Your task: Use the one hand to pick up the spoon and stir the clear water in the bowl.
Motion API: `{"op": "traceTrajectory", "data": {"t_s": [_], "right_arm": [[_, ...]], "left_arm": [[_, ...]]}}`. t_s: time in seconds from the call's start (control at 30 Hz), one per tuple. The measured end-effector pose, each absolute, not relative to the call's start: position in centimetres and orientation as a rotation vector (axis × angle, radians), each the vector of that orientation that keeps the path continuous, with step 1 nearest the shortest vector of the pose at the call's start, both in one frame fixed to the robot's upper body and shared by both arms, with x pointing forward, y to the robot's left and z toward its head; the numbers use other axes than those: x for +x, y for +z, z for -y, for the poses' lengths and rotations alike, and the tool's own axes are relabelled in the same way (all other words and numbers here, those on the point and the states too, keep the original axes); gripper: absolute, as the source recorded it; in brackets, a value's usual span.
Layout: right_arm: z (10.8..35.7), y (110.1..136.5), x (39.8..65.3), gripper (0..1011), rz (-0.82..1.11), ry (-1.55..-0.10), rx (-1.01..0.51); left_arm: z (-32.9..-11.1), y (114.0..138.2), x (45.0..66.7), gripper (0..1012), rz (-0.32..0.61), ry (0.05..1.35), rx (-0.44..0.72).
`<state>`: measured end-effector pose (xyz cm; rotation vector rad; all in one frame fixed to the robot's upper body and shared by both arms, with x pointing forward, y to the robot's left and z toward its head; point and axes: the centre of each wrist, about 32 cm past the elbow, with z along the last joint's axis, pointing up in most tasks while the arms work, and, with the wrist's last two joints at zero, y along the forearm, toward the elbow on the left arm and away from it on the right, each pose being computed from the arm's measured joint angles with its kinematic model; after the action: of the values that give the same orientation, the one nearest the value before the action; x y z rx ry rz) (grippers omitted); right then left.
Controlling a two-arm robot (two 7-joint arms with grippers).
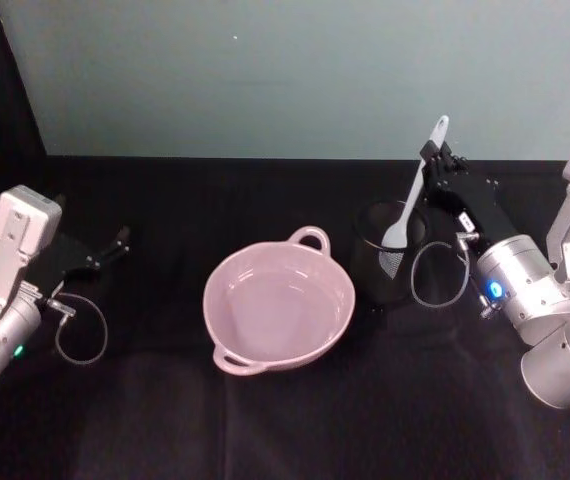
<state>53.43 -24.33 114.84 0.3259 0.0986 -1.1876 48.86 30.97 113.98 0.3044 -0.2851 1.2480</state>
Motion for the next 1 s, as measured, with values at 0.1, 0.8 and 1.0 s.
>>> {"op": "traceTrajectory", "data": {"t_s": [0.1, 0.8, 1.0], "right_arm": [[24.45, 114.73, 53.39, 110, -0.113, -1.185, 0.338], [24.76, 114.28, 53.29, 223, -0.162, -1.179, 0.360], [24.74, 114.32, 53.31, 383, -0.159, -1.179, 0.358]], "left_arm": [[-30.97, 113.98, 48.86, 1011, 0.285, 1.248, 0.304], [-30.97, 113.98, 48.86, 1011, 0.285, 1.248, 0.305], [-30.97, 113.98, 48.86, 1011, 0.285, 1.248, 0.305]]}}
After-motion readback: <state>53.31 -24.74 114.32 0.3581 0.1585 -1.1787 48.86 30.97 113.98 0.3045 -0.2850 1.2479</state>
